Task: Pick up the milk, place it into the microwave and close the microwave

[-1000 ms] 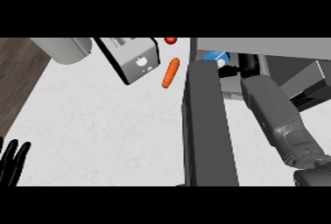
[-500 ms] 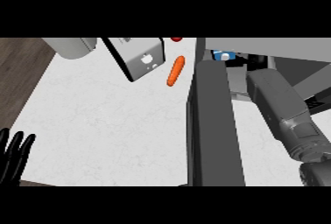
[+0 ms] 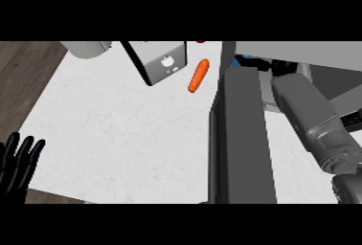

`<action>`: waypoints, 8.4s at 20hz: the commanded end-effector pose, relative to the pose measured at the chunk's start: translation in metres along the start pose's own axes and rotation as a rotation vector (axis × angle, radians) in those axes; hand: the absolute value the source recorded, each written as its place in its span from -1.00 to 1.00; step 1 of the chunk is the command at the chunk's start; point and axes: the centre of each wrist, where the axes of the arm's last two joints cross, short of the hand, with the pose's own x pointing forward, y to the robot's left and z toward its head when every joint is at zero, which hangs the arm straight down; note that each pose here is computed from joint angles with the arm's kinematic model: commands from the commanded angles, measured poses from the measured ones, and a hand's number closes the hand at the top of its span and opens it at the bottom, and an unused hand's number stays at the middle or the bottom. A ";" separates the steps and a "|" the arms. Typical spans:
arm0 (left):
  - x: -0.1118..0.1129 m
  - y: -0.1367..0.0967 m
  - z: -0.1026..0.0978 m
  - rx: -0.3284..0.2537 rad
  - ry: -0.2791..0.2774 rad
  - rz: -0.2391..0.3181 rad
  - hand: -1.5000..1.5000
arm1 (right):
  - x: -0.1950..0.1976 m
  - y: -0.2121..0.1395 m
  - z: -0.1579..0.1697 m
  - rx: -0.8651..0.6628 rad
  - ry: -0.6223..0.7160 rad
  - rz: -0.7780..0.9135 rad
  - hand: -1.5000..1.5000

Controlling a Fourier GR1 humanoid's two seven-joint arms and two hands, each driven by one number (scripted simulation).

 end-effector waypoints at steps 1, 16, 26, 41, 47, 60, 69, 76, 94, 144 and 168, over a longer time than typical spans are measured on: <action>-0.002 -0.001 -0.007 -0.011 -0.003 -0.013 -1.00 | -0.001 0.000 0.001 -0.021 -0.019 0.064 -1.00; -0.009 -0.022 -0.019 -0.068 0.013 -0.003 -1.00 | 0.012 0.014 0.002 0.140 0.120 -0.186 -1.00; -0.016 -0.036 -0.016 -0.065 0.021 0.011 -1.00 | -0.017 -0.003 0.013 0.139 0.125 -0.197 -1.00; -0.014 -0.051 -0.026 -0.086 0.027 -0.011 -1.00 | -0.048 -0.009 0.042 0.191 0.142 -0.320 -1.00; -0.024 -0.070 -0.030 -0.140 0.059 0.025 -1.00 | -0.048 0.005 0.057 0.227 0.144 -0.400 -1.00; -0.065 -0.072 -0.041 -0.375 0.155 0.047 1.00 | -0.072 0.026 0.127 0.294 0.161 -0.608 -1.00; -0.085 -0.097 -0.065 -0.446 0.214 0.001 1.00 | -0.108 0.003 0.180 0.341 0.131 -0.664 -1.00; -0.102 -0.139 -0.090 -0.612 0.279 -0.116 1.00 | -0.115 -0.015 0.193 0.384 0.117 -0.638 -1.00; -0.166 -0.235 -0.040 -0.816 0.323 -0.131 1.00 | -0.084 -0.133 0.239 0.316 0.028 -0.667 -1.00; -0.118 -0.248 -0.215 -0.045 0.150 0.073 1.00 | 0.008 -0.203 0.127 0.708 -0.287 -0.949 -1.00; -0.127 -0.244 -0.216 -0.004 0.086 0.113 1.00 | 0.021 -0.224 0.109 0.713 -0.303 -0.974 -1.00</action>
